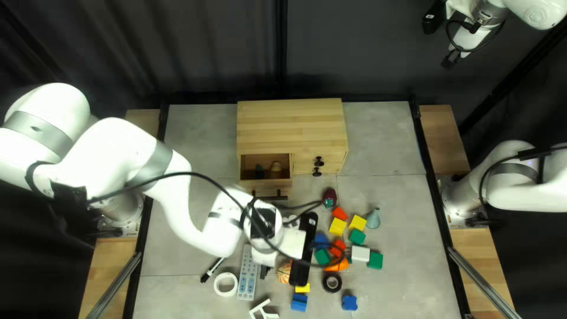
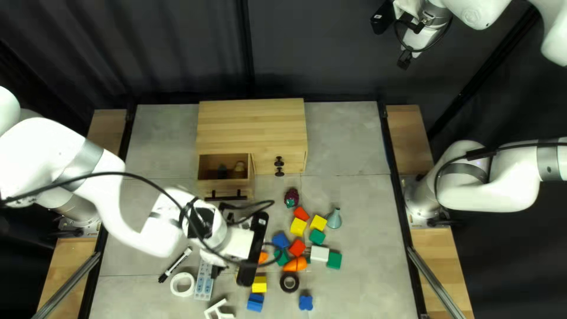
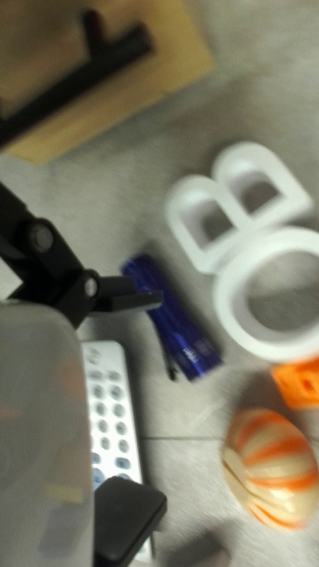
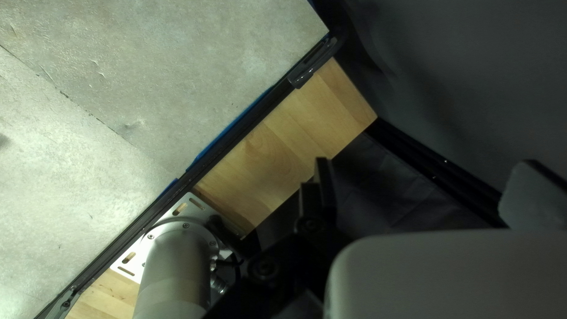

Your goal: Open drawers and place objects into drawer and close

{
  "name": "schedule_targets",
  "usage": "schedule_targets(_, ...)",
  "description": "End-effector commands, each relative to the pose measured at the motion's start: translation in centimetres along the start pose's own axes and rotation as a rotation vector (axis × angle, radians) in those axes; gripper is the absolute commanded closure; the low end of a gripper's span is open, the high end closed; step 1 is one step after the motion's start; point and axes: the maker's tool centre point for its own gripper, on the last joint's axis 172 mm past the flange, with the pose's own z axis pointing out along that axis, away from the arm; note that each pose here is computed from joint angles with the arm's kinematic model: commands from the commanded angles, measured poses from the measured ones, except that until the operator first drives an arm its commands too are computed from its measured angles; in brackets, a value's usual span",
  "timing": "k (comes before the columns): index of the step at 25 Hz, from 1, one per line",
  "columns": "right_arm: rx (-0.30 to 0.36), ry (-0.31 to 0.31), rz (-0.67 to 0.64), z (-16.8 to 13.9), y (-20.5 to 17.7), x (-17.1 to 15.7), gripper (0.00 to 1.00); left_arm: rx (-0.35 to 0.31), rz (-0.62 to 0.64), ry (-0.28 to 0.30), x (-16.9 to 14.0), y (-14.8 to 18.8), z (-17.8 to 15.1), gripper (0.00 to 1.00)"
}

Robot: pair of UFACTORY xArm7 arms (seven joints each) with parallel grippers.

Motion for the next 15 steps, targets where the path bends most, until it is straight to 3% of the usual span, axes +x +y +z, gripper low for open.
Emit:
schedule_targets(1, 0.000, 0.000, 0.000, 0.0, 0.0, 0.0, 0.00, 0.011, 0.006, 0.010, -0.1, 0.3, -0.6, 0.00)
schedule_targets(11, 0.000, 0.000, 0.000, 0.0, 0.0, 0.0, 0.00, 0.011, 0.002, 0.002, -0.1, 0.4, -0.2, 0.00)
schedule_targets(15, 0.000, 0.000, 0.000, 0.0, 0.0, 0.0, 0.00, 0.023, 0.059, 0.002, 1.0, 1.5, 0.3, 0.00)
